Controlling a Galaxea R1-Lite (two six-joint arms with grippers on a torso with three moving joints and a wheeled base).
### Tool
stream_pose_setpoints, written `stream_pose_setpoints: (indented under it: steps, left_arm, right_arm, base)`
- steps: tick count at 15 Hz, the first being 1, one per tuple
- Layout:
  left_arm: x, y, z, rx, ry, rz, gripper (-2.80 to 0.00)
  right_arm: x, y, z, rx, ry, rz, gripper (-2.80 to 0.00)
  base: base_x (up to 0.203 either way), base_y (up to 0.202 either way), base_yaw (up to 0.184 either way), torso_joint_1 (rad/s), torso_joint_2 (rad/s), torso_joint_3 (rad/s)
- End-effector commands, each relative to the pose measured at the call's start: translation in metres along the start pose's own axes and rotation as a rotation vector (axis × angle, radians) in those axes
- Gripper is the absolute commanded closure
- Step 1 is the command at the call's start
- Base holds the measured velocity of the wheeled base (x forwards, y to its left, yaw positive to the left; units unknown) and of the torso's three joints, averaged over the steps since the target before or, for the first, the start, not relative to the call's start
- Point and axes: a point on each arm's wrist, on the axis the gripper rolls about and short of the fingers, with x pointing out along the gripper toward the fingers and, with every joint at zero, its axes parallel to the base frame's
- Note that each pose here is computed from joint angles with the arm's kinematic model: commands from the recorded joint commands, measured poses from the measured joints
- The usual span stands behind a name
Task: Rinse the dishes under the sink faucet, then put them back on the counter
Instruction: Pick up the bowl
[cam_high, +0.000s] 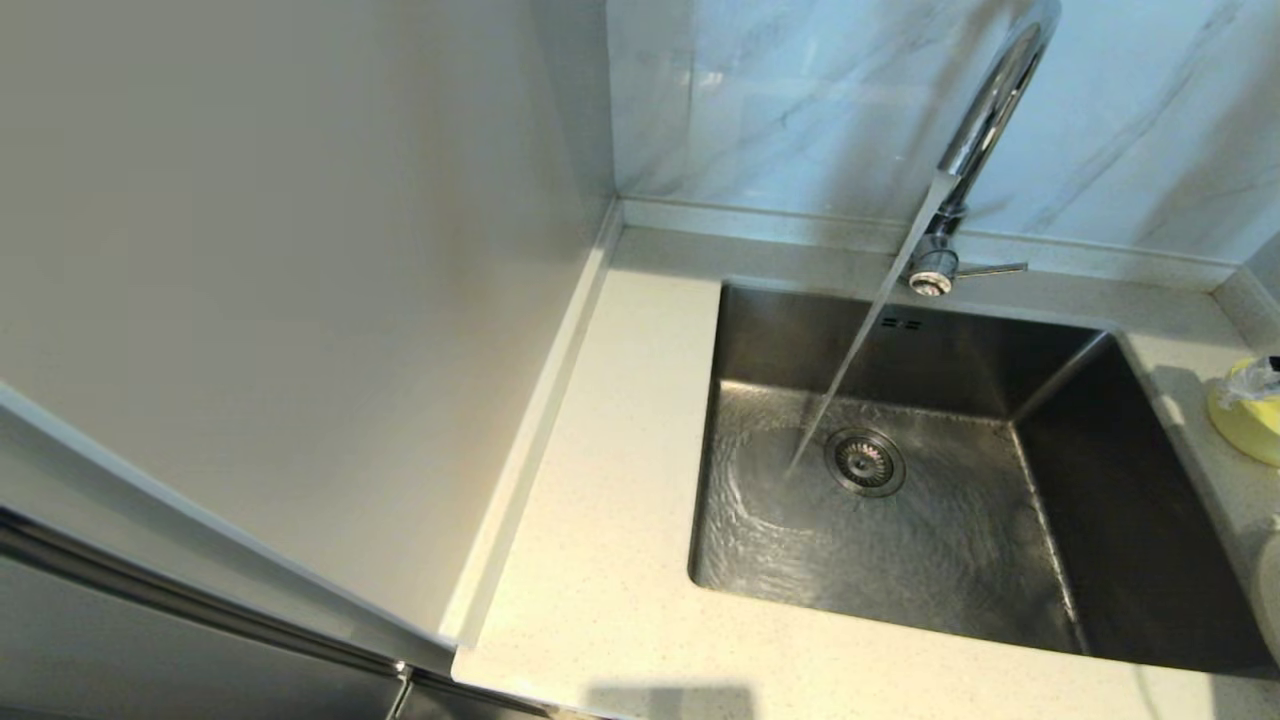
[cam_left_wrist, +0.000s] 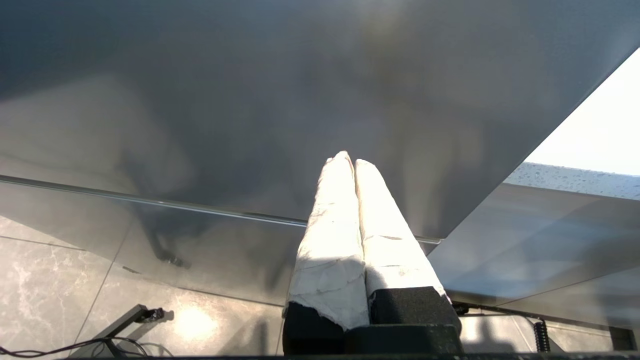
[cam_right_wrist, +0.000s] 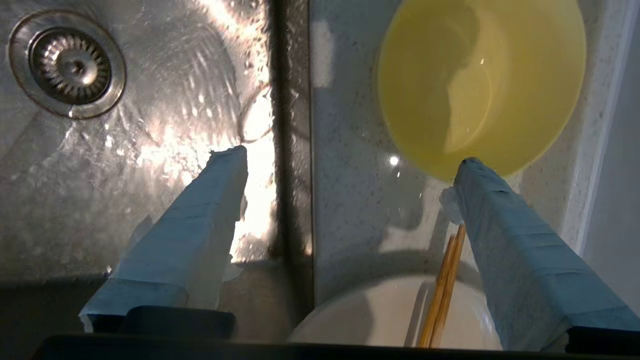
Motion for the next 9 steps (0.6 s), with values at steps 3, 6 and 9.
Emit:
stream_pose_setpoints:
  steps: [3,6,9]
  left_arm:
    - [0.000,0.000,0.000,0.000,0.000,0.000,0.00]
    - [0.000,0.000,0.000,0.000,0.000,0.000,0.00]
    - [0.000,0.000,0.000,0.000,0.000,0.000,0.00]
  right_arm:
    - [0.040,-0.007,0.003,-0.001,-0.001,-0.004,-2.80]
    - [0.061,-0.012,0.006,0.001,0.005,-0.018,-2.80]
    - [0.076,-0.017,0.010,-0.002,0.008,-0.028,-2.80]
  base:
    - [0.000,0.000,0.000,0.000,0.00,0.000]
    - [0.000,0.000,0.000,0.000,0.00,0.000]
    - [0.000,0.000,0.000,0.000,0.00,0.000]
